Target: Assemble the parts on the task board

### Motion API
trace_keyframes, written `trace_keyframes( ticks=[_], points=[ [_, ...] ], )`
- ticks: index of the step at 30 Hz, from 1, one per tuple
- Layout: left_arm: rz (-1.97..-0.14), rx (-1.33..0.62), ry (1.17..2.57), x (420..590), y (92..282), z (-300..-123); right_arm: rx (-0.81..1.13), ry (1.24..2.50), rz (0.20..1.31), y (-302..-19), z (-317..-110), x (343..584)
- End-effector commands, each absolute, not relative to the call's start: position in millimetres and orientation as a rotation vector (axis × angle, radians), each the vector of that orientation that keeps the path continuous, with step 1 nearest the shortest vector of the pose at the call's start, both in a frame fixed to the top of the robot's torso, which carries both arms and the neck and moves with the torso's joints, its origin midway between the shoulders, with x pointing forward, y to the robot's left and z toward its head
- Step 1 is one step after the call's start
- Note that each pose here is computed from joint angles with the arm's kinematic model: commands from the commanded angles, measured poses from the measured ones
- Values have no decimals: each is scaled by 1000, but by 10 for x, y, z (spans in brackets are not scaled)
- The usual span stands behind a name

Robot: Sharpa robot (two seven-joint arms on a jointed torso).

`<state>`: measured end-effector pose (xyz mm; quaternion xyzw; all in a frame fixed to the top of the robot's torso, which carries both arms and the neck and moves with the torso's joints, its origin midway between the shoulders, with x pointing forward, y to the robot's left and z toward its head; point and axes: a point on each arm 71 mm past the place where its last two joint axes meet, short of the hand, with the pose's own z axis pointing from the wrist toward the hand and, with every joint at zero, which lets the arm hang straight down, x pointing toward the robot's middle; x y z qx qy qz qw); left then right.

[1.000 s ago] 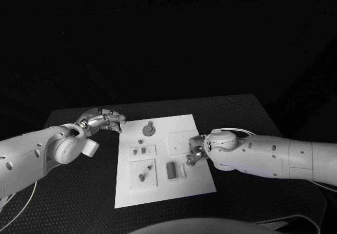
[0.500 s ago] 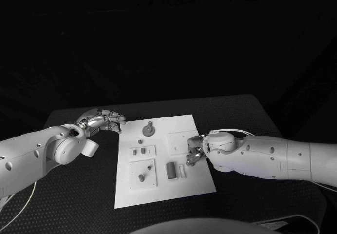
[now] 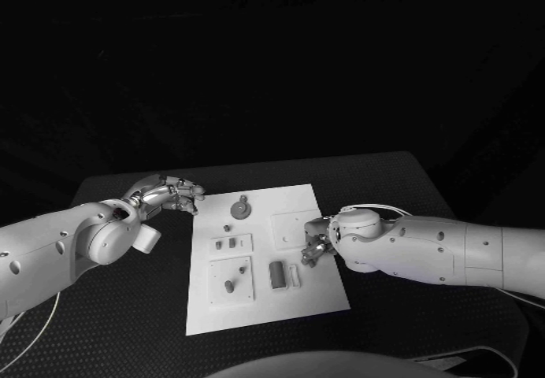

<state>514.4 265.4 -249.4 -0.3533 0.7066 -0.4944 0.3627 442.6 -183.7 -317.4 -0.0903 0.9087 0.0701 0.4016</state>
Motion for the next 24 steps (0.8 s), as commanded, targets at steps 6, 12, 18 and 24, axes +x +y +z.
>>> trace_keyframes(
  ticks=[6,12,18,24],
  points=[
    [-1288,-897,1827,5134,2639,-2487,-77,2489,203,-2000,-3378,4284],
    [-1285,-897,1826,5135,2646,-2488,-73,2480,210,-2001,-3359,4256],
    [-1285,-896,1827,5135,2643,-2488,-43,2427,237,-2022,-3301,4215],
    [-1283,-897,1825,5137,2650,-2488,24,2394,288,-2033,-3241,4155]
  ],
)
